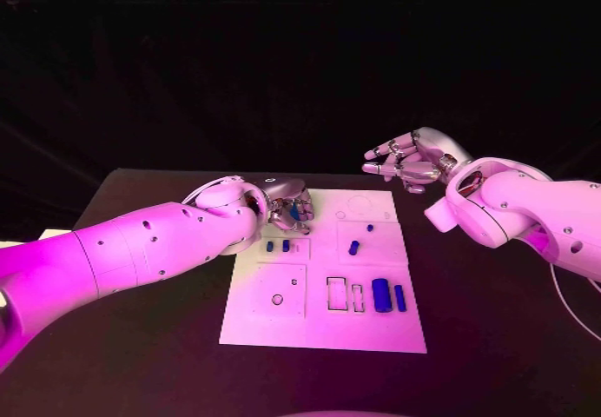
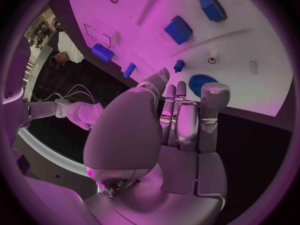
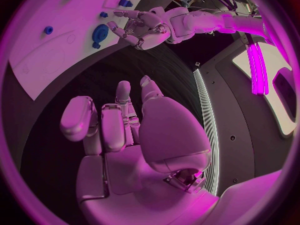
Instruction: Assemble the parts on the task board
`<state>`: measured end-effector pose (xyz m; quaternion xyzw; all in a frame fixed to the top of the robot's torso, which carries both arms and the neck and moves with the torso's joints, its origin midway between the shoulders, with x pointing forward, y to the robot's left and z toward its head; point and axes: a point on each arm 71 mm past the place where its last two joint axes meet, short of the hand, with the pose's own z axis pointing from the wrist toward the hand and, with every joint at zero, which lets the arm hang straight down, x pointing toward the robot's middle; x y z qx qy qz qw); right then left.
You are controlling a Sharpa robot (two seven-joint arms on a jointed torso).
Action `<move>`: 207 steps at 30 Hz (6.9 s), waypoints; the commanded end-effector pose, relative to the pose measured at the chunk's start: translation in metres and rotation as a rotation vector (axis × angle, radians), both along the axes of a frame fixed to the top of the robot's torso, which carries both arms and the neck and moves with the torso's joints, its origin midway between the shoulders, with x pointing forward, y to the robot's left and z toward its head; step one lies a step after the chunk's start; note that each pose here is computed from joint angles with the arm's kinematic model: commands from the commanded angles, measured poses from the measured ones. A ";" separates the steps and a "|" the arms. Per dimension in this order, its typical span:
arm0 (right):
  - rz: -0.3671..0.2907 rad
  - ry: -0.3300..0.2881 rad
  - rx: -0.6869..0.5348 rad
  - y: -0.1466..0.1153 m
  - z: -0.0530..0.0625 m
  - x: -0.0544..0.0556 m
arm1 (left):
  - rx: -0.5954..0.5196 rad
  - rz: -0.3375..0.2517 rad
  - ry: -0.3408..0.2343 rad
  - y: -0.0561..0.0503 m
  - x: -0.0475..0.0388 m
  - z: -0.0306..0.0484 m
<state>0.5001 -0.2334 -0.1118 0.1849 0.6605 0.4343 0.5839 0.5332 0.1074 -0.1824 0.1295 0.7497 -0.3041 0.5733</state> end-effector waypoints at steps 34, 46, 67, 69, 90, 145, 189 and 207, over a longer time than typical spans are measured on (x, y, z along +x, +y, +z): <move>0.023 0.003 -0.005 0.005 -0.001 -0.001 | 0.129 0.014 0.065 -0.014 0.0103 -0.0233; 0.026 0.004 -0.005 0.005 -0.001 -0.001 | 0.073 0.018 0.035 -0.014 0.0093 -0.0195; 0.021 0.006 -0.007 0.003 -0.002 0.000 | -0.072 0.126 0.120 0.039 0.0096 0.0169; 0.021 0.006 -0.007 0.003 -0.002 0.000 | -0.066 0.133 0.129 0.043 0.0098 0.0164; 0.025 0.008 -0.008 0.005 -0.003 -0.001 | -0.015 0.155 0.182 0.050 0.0113 -0.0049; 0.031 0.010 -0.006 0.005 -0.003 -0.001 | 0.089 0.159 0.243 0.045 0.0137 -0.0165; 0.117 -0.147 -0.714 0.005 -0.037 -0.006 | -0.705 0.343 0.317 0.115 0.0071 0.0222; 0.129 -0.184 -0.938 0.025 -0.074 -0.010 | -1.312 0.427 0.612 0.118 -0.0318 0.0155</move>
